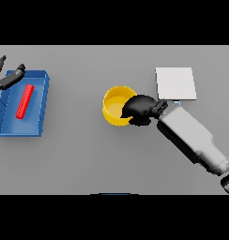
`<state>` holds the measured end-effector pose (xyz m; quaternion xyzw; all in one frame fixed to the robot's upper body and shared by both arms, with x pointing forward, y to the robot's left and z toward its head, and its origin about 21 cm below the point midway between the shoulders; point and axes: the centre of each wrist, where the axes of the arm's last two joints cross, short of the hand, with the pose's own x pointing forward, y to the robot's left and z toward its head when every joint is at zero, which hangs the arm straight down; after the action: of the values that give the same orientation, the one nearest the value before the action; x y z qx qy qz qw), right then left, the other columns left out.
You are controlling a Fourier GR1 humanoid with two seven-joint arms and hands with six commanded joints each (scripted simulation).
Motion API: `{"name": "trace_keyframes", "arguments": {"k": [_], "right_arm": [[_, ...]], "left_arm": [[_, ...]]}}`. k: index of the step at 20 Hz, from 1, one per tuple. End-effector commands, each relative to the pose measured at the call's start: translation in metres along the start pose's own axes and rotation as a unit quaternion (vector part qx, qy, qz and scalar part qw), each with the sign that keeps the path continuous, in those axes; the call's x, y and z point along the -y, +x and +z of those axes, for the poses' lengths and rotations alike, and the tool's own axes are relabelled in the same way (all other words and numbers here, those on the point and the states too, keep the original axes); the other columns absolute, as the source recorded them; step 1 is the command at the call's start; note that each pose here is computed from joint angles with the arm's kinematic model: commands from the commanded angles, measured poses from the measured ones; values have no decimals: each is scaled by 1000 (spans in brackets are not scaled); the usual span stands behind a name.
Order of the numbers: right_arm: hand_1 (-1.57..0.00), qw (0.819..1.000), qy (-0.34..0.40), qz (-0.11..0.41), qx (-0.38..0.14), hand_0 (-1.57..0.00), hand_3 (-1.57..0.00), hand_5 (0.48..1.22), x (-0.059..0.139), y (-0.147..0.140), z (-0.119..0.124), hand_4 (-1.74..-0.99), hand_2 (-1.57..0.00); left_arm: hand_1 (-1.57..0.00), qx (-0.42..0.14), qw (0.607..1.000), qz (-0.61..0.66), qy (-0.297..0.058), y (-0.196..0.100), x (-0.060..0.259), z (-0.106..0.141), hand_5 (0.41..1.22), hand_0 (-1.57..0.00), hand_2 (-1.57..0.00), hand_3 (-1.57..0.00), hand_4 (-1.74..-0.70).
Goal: Pick up the red beaker and tilt it to pour out 1 green nut into yellow bowl. Pick up the yellow bowl and place it on the metallic measuring scale.
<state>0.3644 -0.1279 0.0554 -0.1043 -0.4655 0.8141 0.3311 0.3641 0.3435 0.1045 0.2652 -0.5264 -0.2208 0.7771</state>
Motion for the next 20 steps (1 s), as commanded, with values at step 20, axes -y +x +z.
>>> {"name": "trace_keyframes", "arguments": {"k": [20], "right_arm": [[-1570,989,-84,1,-122,-1554,-1166,1220,45,-30,84,-1741,-1517]], "left_arm": [[1,-1,1000,22,-2,2,-6,4,728,1,1,1,-831]]}}
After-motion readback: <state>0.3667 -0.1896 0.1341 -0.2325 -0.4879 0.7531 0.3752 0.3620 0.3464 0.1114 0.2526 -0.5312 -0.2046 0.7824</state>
